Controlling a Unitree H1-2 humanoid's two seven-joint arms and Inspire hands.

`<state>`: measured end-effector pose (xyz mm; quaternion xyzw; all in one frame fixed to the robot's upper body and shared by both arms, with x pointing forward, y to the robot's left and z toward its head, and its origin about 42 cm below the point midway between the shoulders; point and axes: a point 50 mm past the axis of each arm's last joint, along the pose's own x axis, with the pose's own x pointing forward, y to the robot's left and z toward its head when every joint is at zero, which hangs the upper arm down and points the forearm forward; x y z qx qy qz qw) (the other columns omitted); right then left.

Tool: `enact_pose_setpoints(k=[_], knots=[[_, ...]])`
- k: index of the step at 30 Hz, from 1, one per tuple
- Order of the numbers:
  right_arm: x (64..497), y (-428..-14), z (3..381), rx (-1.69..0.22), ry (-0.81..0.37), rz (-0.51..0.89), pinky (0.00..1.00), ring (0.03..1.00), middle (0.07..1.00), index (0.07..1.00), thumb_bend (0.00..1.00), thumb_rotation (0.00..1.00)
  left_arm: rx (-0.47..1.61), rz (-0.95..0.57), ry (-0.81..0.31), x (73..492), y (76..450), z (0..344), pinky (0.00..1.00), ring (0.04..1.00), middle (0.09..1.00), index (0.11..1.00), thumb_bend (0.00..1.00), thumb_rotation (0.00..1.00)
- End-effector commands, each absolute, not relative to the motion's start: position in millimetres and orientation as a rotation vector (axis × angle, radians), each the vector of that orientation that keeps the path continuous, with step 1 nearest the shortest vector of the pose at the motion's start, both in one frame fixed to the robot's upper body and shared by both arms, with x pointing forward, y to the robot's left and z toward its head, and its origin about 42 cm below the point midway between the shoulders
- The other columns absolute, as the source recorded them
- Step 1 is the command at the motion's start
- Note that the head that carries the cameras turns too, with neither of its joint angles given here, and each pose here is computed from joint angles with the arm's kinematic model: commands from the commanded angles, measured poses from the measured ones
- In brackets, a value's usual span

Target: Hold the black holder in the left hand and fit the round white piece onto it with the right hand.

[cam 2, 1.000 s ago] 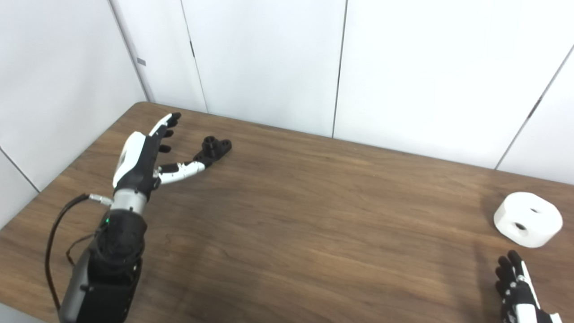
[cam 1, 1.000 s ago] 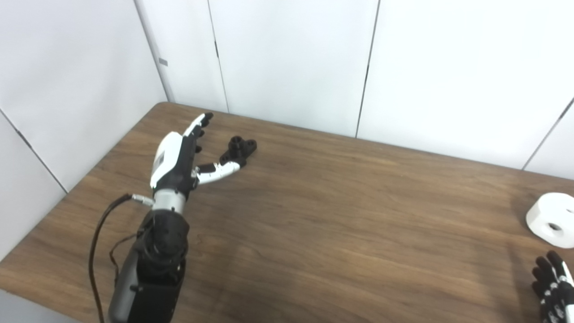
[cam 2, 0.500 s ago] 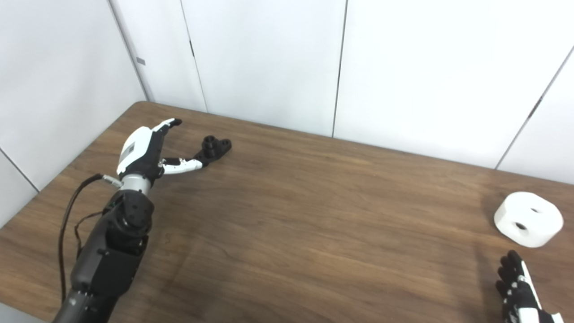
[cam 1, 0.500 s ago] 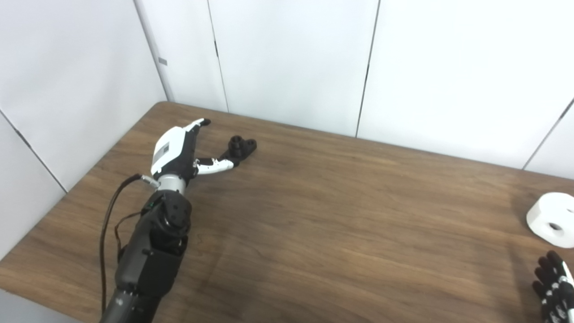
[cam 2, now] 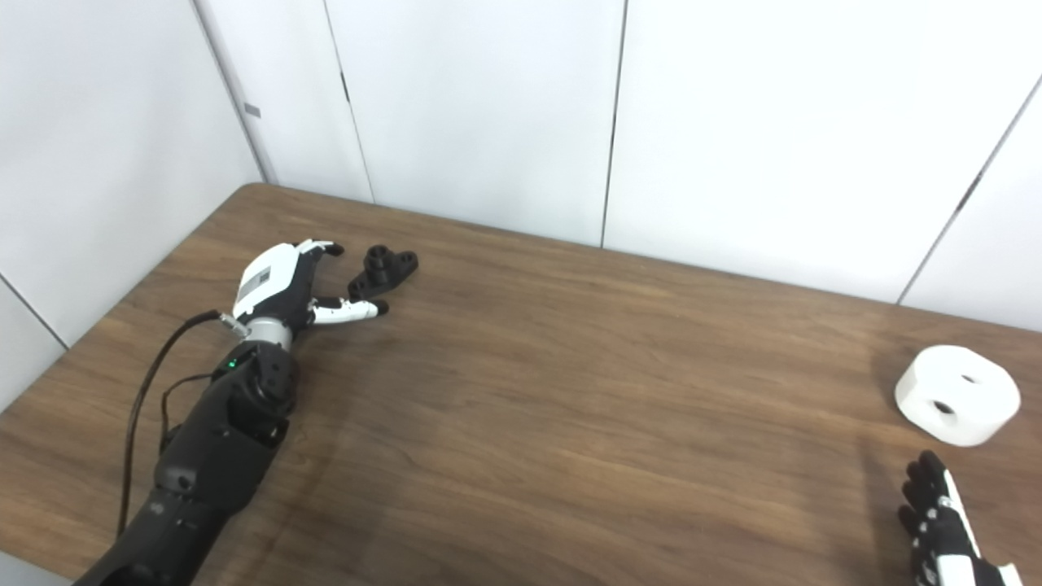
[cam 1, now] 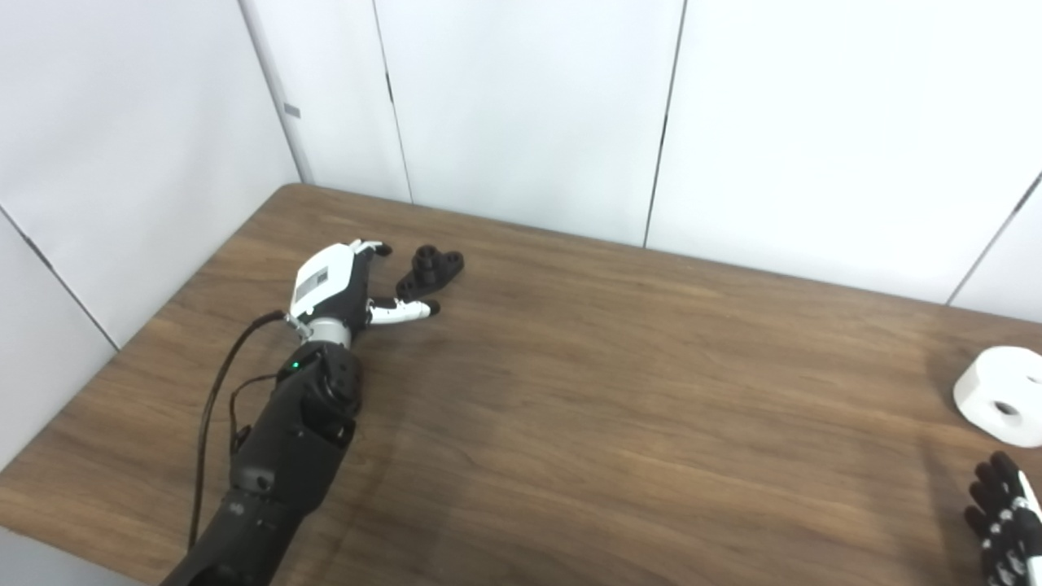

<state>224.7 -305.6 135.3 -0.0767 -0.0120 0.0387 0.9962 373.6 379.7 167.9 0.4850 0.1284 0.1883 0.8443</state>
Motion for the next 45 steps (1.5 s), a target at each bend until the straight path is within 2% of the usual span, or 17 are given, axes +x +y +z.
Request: enact_pose_setpoints(k=[1,15,19,28,37,45], knots=[[228.8,-307.0,142.7,-0.158,-0.062,0.087,1.0,1.0,1.0,1.0,0.67,1.0,1.039,0.446,0.179,390.3,381.5,194.5,1.0,0.993,0.949,0.837,0.96,0.38],[229.7,-311.0,144.1,-0.183,-0.063,0.079,1.0,0.999,0.994,1.0,0.66,1.0,0.93,0.474,0.225,410.6,375.2,184.3,0.99,0.982,0.937,0.82,0.9,0.34],[229.5,-311.2,144.5,-0.196,-0.062,0.078,1.0,0.995,0.989,1.0,0.67,1.0,0.929,0.472,0.223,416.2,374.0,182.0,0.94,0.97,0.927,0.804,0.91,0.32],[228.6,-310.5,145.8,-0.182,-0.065,0.078,1.0,0.998,0.998,1.0,0.68,1.0,0.987,0.471,0.24,425.5,377.0,176.6,0.96,0.962,0.915,0.775,0.89,0.31],[226.4,-311.8,146.3,-0.187,-0.062,0.079,1.0,0.999,1.0,1.0,0.67,1.0,0.945,0.471,0.253,426.8,380.2,174.1,0.89,0.946,0.895,0.752,0.92,0.31],[225.1,-312.3,146.9,-0.19,-0.058,0.08,1.0,0.998,0.996,1.0,0.69,1.0,0.97,0.465,0.276,426.9,380.9,171.6,0.9,0.939,0.89,0.73,0.9,0.3]])
